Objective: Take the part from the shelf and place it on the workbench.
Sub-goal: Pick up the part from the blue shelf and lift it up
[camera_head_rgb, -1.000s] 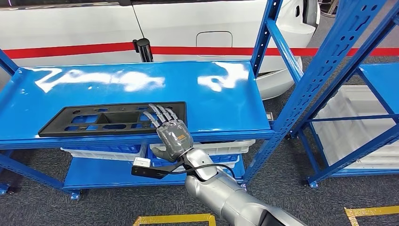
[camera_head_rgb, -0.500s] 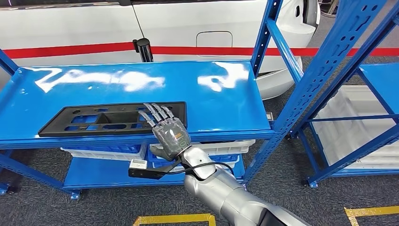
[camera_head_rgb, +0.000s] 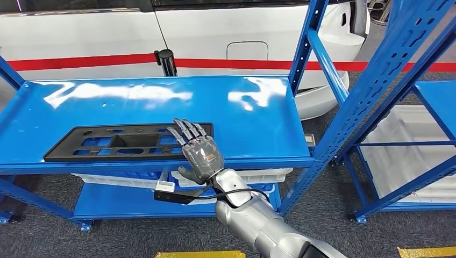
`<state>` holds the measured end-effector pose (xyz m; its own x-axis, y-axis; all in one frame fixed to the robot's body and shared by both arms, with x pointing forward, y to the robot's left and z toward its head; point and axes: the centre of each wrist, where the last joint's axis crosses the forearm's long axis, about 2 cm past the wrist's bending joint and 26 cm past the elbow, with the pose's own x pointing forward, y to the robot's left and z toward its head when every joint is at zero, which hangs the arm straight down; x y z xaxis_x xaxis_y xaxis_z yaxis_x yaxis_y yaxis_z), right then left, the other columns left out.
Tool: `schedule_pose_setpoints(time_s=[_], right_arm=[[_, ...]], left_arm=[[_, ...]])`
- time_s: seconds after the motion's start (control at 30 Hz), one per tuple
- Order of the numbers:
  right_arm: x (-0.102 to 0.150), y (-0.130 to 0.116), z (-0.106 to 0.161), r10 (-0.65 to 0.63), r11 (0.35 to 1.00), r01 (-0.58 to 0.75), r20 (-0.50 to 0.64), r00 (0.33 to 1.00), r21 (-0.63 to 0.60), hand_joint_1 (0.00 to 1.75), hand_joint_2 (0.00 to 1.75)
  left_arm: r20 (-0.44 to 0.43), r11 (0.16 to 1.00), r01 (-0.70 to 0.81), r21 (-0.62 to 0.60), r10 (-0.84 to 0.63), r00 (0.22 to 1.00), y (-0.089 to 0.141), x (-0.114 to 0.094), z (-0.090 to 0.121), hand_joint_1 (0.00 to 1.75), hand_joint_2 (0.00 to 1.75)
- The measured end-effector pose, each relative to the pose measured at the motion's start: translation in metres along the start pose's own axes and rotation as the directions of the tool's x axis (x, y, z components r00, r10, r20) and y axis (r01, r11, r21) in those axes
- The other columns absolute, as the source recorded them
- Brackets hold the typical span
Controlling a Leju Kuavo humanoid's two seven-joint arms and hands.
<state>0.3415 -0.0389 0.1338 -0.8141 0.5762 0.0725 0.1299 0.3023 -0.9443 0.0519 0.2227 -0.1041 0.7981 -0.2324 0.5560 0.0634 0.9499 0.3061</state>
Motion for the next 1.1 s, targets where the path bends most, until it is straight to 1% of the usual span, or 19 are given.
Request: schedule_pose_setpoints(time_s=[0.2,0.47,0.7,0.83,1.1], right_arm=[[0.0026,0.0043,0.0039,-0.026,1.000,0.026,-0.018,0.999,0.004,0.00,1.75],[0.0033,0.0053,0.0047,-0.041,0.999,0.042,-0.029,0.999,0.002,0.00,1.75],[0.0045,0.0034,0.0023,-0.021,1.000,0.021,-0.007,1.000,-0.001,0.00,1.75],[0.0050,0.0027,0.0016,-0.015,1.000,0.015,0.004,1.000,-0.004,0.00,1.75],[0.0074,0.0065,0.0052,-0.083,0.997,0.082,-0.029,0.996,-0.014,0.00,1.75]], left_arm=[[-0.022,1.000,0.005,0.024,-0.004,1.000,0.0019,-0.0012,-0.0002,0.00,0.00],[-0.010,0.998,0.038,0.048,-0.037,0.999,0.0023,-0.0004,-0.0003,0.00,0.00],[0.005,0.995,0.075,0.065,-0.075,0.997,0.0062,0.0000,-0.0022,0.00,0.00],[0.008,0.996,0.066,0.063,-0.066,0.998,0.0062,-0.0008,-0.0018,0.00,1.75],[0.011,0.997,0.050,0.053,-0.051,0.999,0.0027,-0.0014,0.0001,0.00,1.75]])
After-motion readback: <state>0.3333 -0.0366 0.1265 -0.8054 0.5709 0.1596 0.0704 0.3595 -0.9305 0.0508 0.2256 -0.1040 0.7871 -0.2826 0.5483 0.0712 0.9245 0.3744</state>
